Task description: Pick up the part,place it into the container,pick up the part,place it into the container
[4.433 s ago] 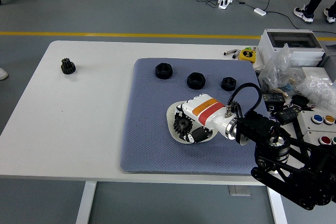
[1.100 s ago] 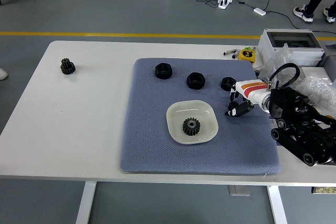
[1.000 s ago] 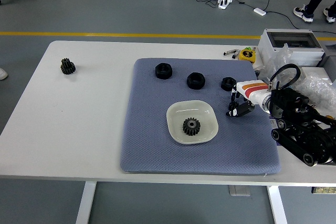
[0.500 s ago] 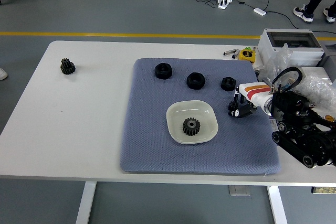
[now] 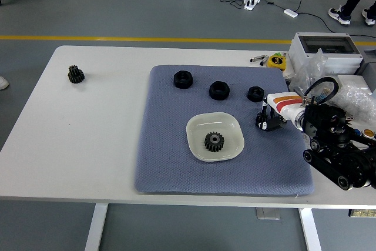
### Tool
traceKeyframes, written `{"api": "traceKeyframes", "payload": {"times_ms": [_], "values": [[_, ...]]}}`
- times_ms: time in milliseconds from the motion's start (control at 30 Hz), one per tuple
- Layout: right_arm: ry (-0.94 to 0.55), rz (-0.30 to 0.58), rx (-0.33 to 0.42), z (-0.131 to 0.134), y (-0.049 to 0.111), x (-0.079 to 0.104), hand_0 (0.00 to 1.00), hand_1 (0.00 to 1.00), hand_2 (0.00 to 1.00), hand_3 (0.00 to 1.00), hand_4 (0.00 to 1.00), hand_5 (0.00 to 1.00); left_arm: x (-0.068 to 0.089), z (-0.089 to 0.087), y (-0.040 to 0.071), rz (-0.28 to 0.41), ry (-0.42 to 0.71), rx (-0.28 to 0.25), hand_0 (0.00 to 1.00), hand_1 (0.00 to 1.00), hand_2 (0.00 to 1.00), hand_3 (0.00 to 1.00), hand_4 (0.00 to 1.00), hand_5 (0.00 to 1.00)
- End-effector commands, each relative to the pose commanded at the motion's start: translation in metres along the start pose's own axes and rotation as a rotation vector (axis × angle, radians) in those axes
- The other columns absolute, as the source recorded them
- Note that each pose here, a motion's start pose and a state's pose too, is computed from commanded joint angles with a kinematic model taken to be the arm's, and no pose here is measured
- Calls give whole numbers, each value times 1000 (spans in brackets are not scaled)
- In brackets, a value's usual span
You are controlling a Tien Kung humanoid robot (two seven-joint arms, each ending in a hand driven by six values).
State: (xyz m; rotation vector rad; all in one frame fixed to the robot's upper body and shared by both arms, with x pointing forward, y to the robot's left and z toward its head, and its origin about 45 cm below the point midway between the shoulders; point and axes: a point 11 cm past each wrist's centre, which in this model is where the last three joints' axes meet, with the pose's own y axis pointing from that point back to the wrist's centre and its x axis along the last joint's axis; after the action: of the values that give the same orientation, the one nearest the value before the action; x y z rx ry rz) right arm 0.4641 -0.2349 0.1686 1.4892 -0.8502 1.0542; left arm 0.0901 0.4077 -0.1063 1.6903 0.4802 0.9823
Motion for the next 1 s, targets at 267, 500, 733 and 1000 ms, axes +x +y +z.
{"api": "traceKeyframes", "payload": {"times_ms": [267, 500, 733, 1000], "values": [[2, -20, 0, 2, 1, -7, 52, 158, 273, 382, 789, 337, -1, 1, 0, -4, 0, -2, 669, 634, 636, 592, 643, 588], [-8, -17, 10, 2, 4, -7, 27, 120, 246, 367, 790, 342, 0, -2, 0, 0, 0, 3, 670, 635, 635, 592, 643, 589], [0, 8, 44, -7, 8, 0, 2, 88, 217, 350, 758, 323, -1, -4, 0, -2, -1, 7, 670, 634, 635, 591, 643, 589], [24, 64, 109, -29, 14, 19, 2, 78, 208, 348, 755, 319, -2, -3, 0, -7, -3, 5, 669, 634, 637, 591, 643, 588]]}}
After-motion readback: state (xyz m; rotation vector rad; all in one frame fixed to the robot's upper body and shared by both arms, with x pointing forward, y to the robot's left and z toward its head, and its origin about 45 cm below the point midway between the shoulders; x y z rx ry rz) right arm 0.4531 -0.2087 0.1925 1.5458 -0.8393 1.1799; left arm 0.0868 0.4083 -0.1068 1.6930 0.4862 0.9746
